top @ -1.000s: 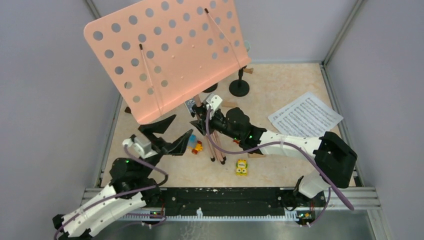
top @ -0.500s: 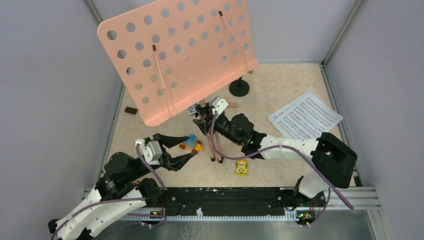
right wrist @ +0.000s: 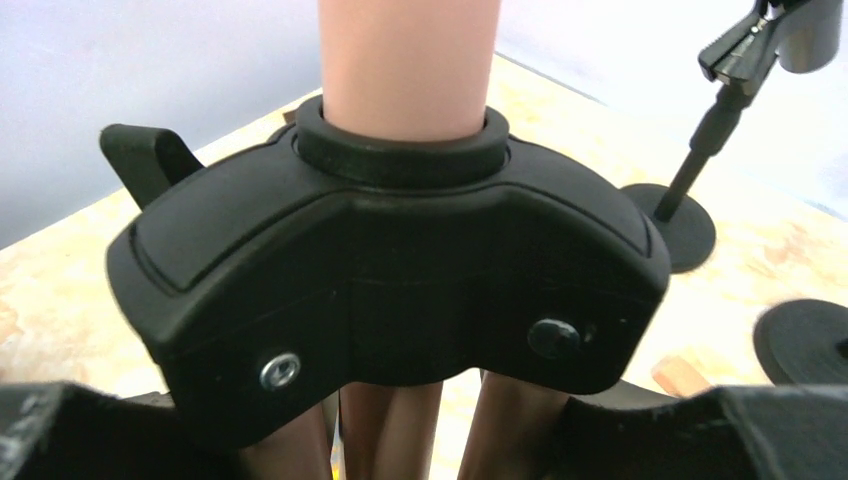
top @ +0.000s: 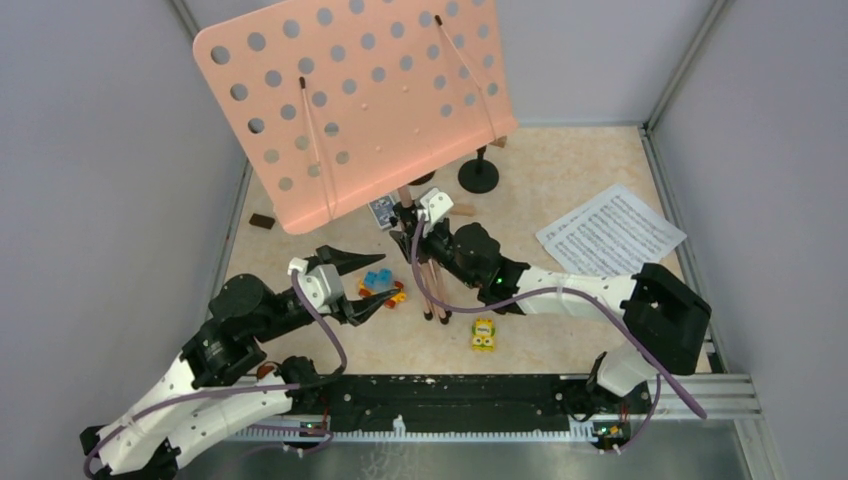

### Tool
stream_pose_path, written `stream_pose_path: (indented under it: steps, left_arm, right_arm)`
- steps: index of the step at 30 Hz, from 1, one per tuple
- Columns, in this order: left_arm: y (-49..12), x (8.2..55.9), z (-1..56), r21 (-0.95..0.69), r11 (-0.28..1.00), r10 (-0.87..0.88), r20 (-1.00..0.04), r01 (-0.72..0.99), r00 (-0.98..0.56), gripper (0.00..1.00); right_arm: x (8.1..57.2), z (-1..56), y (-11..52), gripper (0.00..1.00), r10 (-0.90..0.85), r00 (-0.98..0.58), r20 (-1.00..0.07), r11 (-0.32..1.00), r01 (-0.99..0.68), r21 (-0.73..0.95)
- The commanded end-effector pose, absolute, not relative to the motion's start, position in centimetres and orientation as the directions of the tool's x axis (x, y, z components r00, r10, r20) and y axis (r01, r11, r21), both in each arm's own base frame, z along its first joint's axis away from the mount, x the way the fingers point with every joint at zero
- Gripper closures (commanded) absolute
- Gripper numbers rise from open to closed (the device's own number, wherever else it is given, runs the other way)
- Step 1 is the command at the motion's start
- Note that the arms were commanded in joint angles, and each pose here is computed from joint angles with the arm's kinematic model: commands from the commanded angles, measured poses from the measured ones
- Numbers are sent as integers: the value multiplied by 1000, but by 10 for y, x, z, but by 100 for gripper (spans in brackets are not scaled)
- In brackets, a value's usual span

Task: Pack up the instrument practice props

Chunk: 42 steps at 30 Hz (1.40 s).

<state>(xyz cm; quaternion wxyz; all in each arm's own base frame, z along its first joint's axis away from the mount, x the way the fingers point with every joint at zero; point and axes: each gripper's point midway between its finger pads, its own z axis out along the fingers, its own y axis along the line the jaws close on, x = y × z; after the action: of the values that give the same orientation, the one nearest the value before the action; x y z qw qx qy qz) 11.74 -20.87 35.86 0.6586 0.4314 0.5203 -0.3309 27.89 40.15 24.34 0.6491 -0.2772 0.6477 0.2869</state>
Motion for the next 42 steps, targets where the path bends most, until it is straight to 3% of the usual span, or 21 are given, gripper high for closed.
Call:
stream_pose_path:
  steps: [1,6,15,19,24,31,37,42]
  left_arm:
    - [-208,120,368,235,420,14,-967,877,253,35]
    - [-210,129,384,271,440,30,-957,856,288,35]
    - [-224,145,480,478,442,56,-859,759,509,36]
    - [-220,168,506,543,516,128,-814,663,566,35]
    - [-218,204,512,551,586,268,-823,593,500,39]
    - [-245,224,477,557,495,400,-827,666,395,38]
    - [-247,234,463,554,489,464,-819,674,336,34]
    - [-232,254,449,596,536,573,-777,598,262,45]
  right_arm:
    - [312,339,382,100,130,213,-968,786,-617,-31]
    - [319,349,381,100,153,250,-956,796,-605,-31]
    - [325,349,384,100,192,270,-944,798,-603,-10]
    - [325,344,385,100,168,273,-947,794,-606,-34]
    - [323,340,384,100,131,293,-947,791,-606,-78]
    - [317,342,380,100,108,317,-942,780,-614,-117]
    - [315,342,379,100,103,322,-941,778,-616,-126]
    - [314,346,378,100,113,325,-939,777,-618,-121]
